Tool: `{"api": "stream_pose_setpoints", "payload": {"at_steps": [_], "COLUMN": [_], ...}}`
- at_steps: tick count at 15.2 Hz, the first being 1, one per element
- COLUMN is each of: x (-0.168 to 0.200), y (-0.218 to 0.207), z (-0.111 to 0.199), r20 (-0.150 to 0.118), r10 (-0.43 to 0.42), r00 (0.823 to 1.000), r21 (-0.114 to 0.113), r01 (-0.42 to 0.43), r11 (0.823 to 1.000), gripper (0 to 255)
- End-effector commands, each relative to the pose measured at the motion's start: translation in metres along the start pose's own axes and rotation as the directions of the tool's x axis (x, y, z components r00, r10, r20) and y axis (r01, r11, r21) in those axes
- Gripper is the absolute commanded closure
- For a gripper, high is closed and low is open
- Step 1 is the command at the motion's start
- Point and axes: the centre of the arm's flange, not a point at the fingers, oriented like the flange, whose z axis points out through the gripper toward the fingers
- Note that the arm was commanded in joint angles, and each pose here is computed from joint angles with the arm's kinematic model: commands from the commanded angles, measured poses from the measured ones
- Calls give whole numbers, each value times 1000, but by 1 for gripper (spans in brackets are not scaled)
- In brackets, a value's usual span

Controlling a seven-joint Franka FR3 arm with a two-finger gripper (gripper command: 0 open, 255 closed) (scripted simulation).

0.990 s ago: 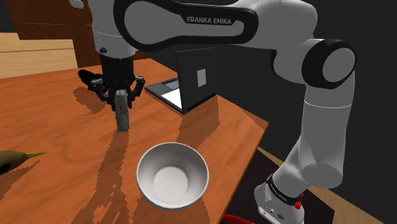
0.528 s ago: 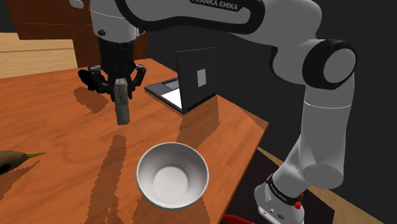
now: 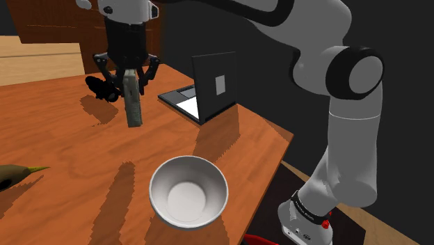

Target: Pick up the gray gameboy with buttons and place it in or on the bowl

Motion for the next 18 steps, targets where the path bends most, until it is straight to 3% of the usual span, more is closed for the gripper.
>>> {"api": "stream_pose_setpoints", "payload": {"at_steps": [1,7,18], "x": [-1,-1,-141], "y": [1,2,36], "z": [-12,-43,-63], "r20": [0,0,0], "r10": [0,0,0], "r00": [1000,1000,1000], "r21": [0,0,0], "r01": [0,0,0], "r11": [1000,1000,1000], "gripper": [255,255,255]}}
